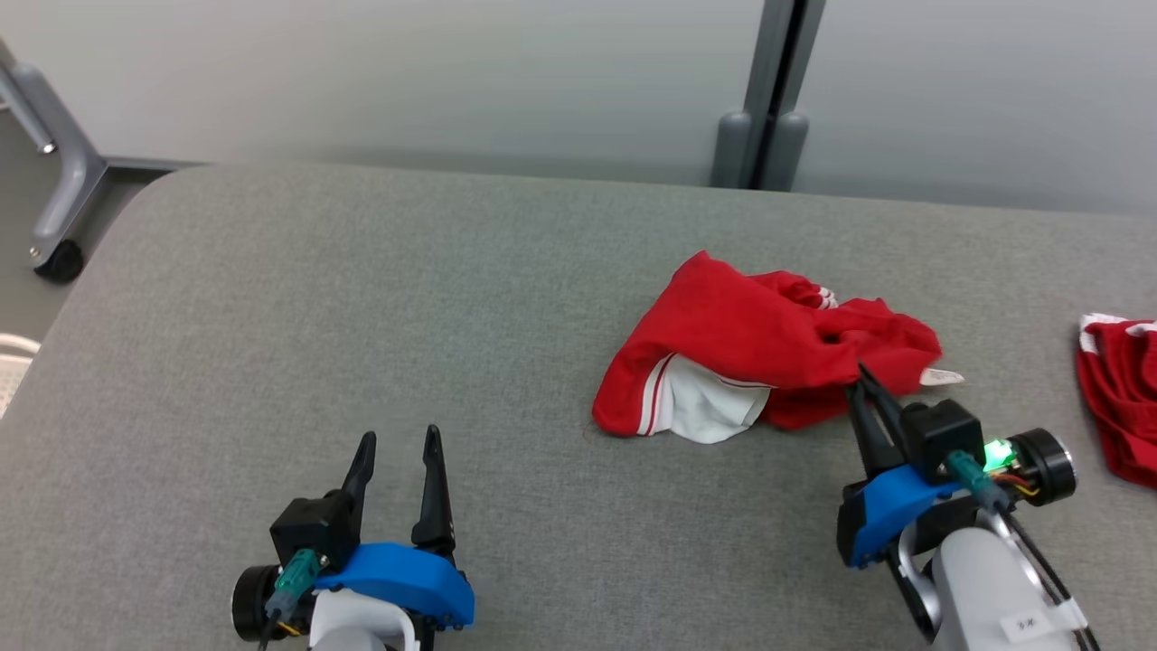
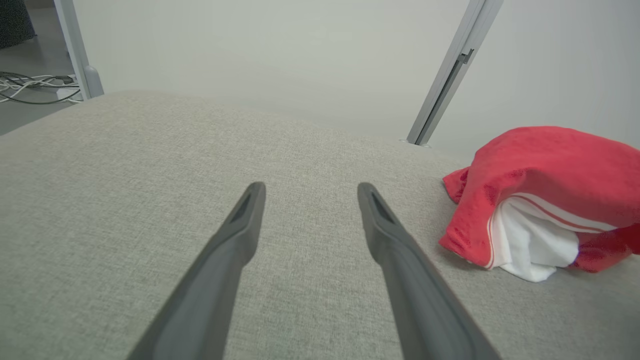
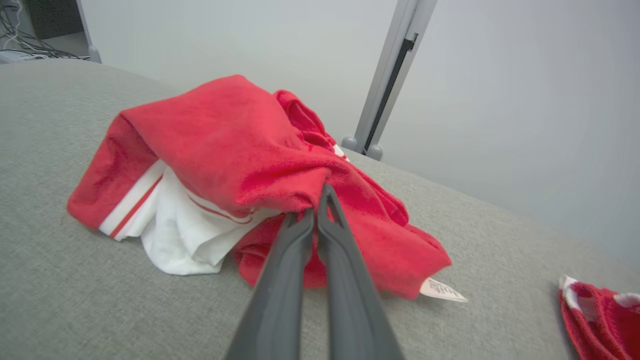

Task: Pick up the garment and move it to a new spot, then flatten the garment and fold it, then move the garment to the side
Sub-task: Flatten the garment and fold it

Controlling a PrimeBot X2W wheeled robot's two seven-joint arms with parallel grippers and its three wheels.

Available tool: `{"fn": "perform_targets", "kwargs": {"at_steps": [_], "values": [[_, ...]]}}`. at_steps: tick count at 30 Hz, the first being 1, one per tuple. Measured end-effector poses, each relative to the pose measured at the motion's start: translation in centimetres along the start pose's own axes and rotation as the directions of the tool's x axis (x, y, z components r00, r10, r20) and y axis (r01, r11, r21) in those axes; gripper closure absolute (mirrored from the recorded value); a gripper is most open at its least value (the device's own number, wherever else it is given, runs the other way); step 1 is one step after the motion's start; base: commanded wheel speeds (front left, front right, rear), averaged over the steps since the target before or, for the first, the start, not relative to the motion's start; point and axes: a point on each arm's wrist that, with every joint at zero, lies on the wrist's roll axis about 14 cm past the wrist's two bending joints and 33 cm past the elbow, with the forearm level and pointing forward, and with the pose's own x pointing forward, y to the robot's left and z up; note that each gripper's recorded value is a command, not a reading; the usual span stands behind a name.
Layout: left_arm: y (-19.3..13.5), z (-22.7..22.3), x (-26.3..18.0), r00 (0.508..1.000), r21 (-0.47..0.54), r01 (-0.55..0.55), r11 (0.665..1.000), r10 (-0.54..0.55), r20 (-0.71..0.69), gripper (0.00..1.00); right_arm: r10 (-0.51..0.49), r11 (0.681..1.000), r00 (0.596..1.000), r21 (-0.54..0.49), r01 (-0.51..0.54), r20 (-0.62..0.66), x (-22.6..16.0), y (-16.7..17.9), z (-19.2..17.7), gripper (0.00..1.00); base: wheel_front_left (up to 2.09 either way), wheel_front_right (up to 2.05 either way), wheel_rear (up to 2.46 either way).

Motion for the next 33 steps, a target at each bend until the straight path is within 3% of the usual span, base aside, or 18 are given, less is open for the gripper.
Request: {"fn": "perform_targets", "kwargs": {"at_steps": [10, 15, 22, 30, 33], "values": [[-2.3, 0.5, -0.8, 0.997, 0.002, 0.067, 0.998, -0.067, 0.022, 0.0, 0.061, 0.998, 0.967, 0.006, -0.064, 0.248, -4.4, 3.1, 8.4, 1.0, 0.0, 0.0, 0.0], [-2.5, 1.0, -1.1, 0.997, -0.002, 0.073, 0.997, -0.073, 0.039, 0.0, 0.105, 0.994, 0.955, -0.018, -0.104, 0.278, -4.9, 4.5, 11.4, 1.0, 0.0, 0.0, 0.0], [-1.8, 2.0, -0.7, 0.996, -0.005, 0.056, 0.998, -0.055, 0.066, 0.0, 0.128, 0.991, 0.978, -0.051, -0.121, 0.166, -0.9, 3.0, 9.9, 1.0, 0.0, 0.0, 0.0], [-0.8, 2.1, 0.5, 0.998, -0.015, 0.025, 1.0, -0.024, 0.06, 0.0, 0.059, 0.991, 0.998, -0.116, -0.061, -0.022, 6.2, -2.5, 5.3, 1.0, 0.0, 0.0, 0.0], [0.0, 1.6, 0.8, 0.999, -0.014, -0.003, 1.0, 0.004, 0.046, 0.0, 0.055, 0.993, 0.996, -0.104, -0.061, -0.067, 8.1, -2.8, 3.4, 1.0, 0.0, 0.0, 0.0]]}}
